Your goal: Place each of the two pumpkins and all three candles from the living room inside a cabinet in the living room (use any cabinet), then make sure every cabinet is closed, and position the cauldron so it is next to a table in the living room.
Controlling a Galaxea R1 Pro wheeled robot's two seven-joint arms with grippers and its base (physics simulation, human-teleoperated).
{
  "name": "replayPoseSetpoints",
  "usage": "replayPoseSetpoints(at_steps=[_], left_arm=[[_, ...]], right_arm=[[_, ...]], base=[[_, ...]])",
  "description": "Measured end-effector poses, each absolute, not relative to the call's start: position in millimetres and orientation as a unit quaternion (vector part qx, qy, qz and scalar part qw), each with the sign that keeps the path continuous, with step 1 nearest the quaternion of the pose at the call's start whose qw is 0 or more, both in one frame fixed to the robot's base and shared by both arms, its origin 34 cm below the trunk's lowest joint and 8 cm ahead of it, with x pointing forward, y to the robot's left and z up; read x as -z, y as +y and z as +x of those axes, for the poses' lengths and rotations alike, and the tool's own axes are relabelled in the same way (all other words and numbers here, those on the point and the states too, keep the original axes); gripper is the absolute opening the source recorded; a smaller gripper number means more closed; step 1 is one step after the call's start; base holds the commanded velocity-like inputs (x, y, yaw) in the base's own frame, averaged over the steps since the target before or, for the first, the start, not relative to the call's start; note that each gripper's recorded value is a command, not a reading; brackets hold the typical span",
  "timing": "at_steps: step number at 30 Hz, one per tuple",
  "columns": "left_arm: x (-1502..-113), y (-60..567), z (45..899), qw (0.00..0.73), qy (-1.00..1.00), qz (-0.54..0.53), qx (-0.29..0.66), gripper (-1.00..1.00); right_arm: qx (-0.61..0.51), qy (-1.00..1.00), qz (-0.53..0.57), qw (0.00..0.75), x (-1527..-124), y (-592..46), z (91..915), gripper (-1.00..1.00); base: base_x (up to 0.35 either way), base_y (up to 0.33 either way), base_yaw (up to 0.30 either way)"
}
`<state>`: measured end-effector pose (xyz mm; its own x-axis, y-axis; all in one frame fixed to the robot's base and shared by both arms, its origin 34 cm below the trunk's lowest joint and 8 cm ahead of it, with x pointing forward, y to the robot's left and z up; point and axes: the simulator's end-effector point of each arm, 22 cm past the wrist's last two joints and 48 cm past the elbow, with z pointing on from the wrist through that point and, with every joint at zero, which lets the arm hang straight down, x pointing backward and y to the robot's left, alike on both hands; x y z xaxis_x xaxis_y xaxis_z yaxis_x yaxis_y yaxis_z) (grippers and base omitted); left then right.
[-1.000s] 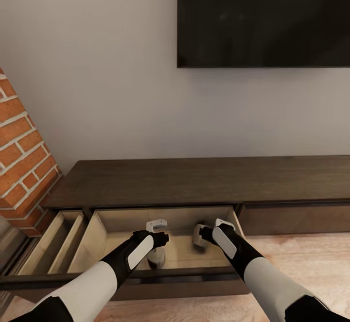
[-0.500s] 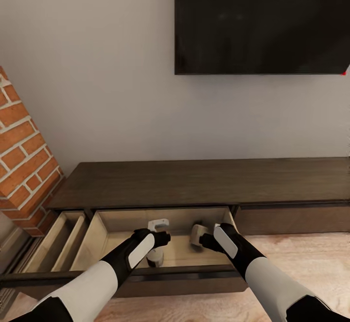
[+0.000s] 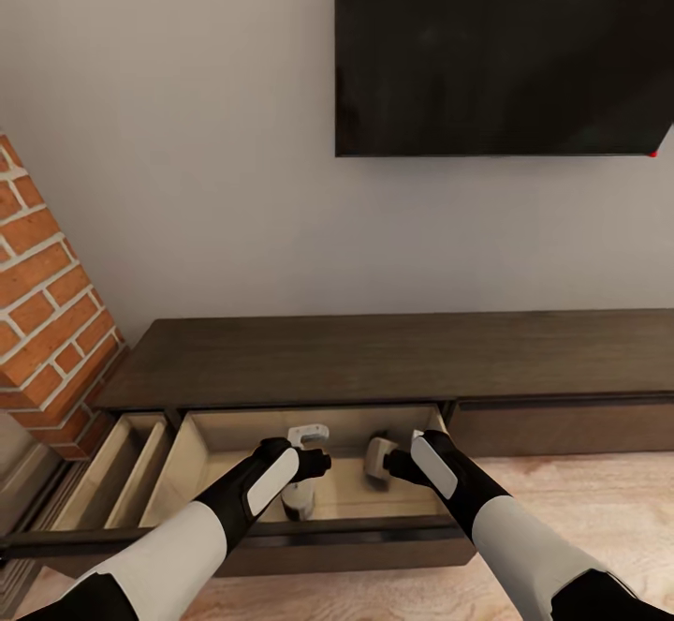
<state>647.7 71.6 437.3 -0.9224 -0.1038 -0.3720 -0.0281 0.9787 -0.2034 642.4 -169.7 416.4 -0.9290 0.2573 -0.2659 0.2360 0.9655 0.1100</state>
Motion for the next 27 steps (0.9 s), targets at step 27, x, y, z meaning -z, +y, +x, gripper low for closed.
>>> replayPoseSetpoints(at_steps=[27], left_arm=[[-490, 73, 650, 0.173, 0.980, -0.027, 0.096, 1.00]], right_arm=[[-0.038, 0.981, 0.126, 0.145, -475, -167, 655, 1.00]], base=[[-0.060, 0.000, 0.000]])
